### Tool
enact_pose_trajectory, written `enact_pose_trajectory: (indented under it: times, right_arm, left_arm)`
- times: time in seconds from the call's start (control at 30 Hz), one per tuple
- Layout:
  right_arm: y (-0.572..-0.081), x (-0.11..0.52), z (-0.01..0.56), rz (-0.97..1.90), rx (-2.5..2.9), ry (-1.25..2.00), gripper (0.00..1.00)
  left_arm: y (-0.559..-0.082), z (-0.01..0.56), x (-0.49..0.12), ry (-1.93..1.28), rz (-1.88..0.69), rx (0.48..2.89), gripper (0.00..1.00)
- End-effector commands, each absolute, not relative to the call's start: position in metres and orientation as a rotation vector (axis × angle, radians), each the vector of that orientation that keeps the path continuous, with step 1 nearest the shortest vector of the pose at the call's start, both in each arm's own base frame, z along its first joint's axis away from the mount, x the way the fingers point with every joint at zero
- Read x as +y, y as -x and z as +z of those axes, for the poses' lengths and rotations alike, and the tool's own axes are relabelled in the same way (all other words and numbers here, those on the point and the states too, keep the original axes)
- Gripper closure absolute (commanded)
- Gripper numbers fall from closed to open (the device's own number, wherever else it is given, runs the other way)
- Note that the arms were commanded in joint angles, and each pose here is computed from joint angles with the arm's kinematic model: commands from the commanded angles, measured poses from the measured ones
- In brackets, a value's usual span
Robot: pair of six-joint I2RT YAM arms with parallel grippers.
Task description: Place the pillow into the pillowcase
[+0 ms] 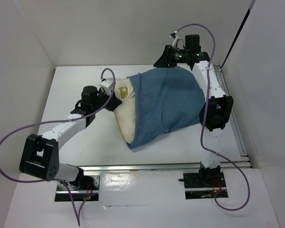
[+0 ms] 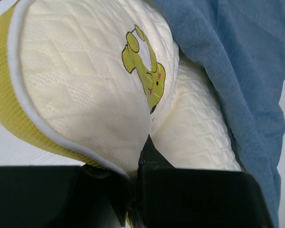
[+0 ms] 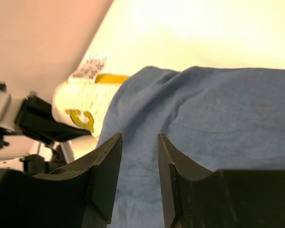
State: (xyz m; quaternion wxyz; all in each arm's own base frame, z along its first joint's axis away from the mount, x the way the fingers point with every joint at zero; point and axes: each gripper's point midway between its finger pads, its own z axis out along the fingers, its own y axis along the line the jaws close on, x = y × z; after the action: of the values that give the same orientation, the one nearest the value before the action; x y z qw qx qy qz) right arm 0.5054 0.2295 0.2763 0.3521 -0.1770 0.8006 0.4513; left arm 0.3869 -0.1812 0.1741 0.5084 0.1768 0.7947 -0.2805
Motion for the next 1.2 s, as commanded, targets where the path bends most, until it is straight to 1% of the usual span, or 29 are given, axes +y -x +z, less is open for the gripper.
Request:
enact_pose_trajectory:
  times: [0.0,0.07,0.23,0.3,0.37,0.4,0.43,0.53,0.57,0.77,1.0,1.17]
  right_arm:
    - [-0.485,0.244,0.358,1.274,1.872,0.536,0.56]
    - [-0.483,0.244,0.370,1.277,1.850,0.553,0.54]
    - [-0.464,0.272,0.367,1.292,1.845,0.652,0.53]
    - [-0.463,0.277,0.367,1.248,1.844,0.661,0.53]
    - [-0.456,0.286,0.362,1.219,1.847,0.714,0.53]
    - [-0.458,0.288,0.357,1.185,1.858,0.715,0.53]
    - [-0.455,0.291,0.358,1.163,1.834,0.763,0.52]
    - [-0.446,0.304,0.353,1.097,1.830,0.831,0.52]
    - [-0.443,0.302,0.354,1.079,1.832,0.840,0.52]
    - [-0.424,0.314,0.339,0.982,1.863,0.939,0.51]
    - [-0.415,0.321,0.330,0.903,1.859,1.001,0.51]
    - [-0.407,0.325,0.323,0.828,1.876,1.050,0.54]
  left_arm:
    - [-0.388,0.221,-0.184,-0.637,-0.471,1.653,1.00]
    - [-0.382,0.227,-0.183,-0.699,-0.394,1.589,1.00]
    - [-0.362,0.238,-0.199,-0.858,-0.276,1.421,1.00]
    - [-0.356,0.252,-0.200,-0.914,-0.197,1.320,1.00]
    - [-0.345,0.248,-0.204,-0.970,-0.154,1.258,1.00]
    - [-0.342,0.261,-0.203,-1.002,-0.079,1.171,1.00]
    - [-0.335,0.263,-0.209,-1.033,-0.063,1.123,1.00]
    - [-0.330,0.255,-0.206,-1.100,0.024,1.068,1.00]
    - [-0.325,0.264,-0.209,-1.098,0.037,1.024,1.00]
    - [-0.311,0.264,-0.216,-1.158,0.079,0.939,1.00]
    - [-0.313,0.271,-0.218,-1.156,0.090,0.924,1.00]
    - [-0.315,0.272,-0.219,-1.156,0.090,0.924,1.00]
